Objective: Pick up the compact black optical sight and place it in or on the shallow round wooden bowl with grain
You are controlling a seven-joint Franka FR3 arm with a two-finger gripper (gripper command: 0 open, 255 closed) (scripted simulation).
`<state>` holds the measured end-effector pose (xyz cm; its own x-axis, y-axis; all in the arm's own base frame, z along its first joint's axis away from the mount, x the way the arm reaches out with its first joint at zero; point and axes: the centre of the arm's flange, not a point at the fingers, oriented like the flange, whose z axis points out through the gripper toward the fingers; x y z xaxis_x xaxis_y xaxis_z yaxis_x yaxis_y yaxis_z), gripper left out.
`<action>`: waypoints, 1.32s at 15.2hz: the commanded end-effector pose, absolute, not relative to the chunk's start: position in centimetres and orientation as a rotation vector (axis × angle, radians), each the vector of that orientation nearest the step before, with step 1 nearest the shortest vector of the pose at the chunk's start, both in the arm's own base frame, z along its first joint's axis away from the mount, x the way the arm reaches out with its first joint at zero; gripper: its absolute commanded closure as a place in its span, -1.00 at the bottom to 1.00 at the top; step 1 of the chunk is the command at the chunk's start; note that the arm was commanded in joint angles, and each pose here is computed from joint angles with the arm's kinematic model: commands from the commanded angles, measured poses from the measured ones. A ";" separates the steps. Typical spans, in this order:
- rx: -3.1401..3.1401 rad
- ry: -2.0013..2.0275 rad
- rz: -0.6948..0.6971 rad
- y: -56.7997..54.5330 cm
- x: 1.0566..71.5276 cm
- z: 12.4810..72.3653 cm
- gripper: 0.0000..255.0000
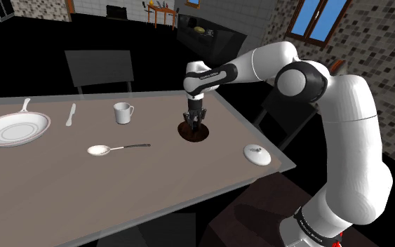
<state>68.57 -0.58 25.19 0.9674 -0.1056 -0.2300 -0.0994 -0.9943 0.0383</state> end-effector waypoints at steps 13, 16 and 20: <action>3.090 -0.161 -0.363 -0.5 68.6 24.4 -1.00; 3.090 -0.161 -0.363 -0.5 69.2 27.0 -1.00; 3.090 -0.161 -0.363 -0.4 69.8 29.3 -1.00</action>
<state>69.76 -0.47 29.05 0.9678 -0.1056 -0.2285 -0.0995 -0.9943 0.0382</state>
